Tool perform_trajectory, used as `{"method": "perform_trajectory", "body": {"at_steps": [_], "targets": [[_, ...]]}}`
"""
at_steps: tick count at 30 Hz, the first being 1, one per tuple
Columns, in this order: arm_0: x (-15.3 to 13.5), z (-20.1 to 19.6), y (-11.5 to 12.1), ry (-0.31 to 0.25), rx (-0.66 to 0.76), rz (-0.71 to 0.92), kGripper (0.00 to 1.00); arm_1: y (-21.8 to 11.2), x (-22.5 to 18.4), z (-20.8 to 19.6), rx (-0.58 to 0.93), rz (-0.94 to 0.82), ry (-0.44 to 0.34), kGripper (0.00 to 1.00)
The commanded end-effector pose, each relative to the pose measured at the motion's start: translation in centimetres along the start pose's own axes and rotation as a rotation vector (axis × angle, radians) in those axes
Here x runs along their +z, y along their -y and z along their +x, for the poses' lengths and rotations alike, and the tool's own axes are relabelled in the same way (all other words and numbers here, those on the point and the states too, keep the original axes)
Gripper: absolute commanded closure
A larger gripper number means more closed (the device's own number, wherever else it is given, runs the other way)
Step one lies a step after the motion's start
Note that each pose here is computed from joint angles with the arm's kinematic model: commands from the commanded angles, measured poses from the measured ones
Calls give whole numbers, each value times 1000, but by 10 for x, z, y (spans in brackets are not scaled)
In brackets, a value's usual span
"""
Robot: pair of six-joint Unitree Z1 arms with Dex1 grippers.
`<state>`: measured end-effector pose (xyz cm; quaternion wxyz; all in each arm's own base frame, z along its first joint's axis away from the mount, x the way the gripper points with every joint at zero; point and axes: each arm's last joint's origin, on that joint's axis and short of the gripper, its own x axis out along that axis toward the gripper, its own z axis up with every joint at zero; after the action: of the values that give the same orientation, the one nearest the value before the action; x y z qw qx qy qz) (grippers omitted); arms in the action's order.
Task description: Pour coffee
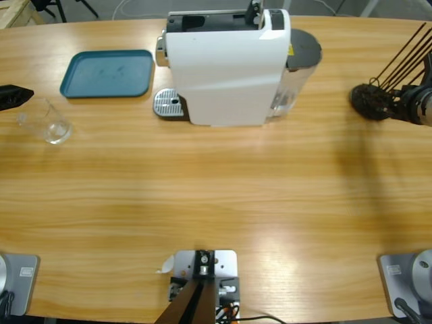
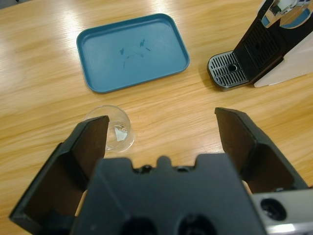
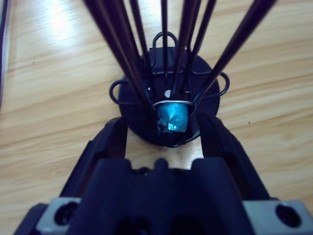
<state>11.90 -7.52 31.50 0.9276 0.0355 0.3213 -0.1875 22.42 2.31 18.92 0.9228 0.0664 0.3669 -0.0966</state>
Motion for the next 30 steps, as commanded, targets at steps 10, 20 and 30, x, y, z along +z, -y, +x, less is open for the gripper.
{"method": "perform_trajectory", "body": {"at_steps": [10,20,30], "targets": [[-10,6,-3,-23,26,3,69,4,-13,11,-70,1,-32,409],[-10,8,-2,-26,28,4,69,5,-14,16,-89,4,-30,409],[-10,9,-2,-30,27,6,69,7,-14,20,-107,5,-31,677]]}}
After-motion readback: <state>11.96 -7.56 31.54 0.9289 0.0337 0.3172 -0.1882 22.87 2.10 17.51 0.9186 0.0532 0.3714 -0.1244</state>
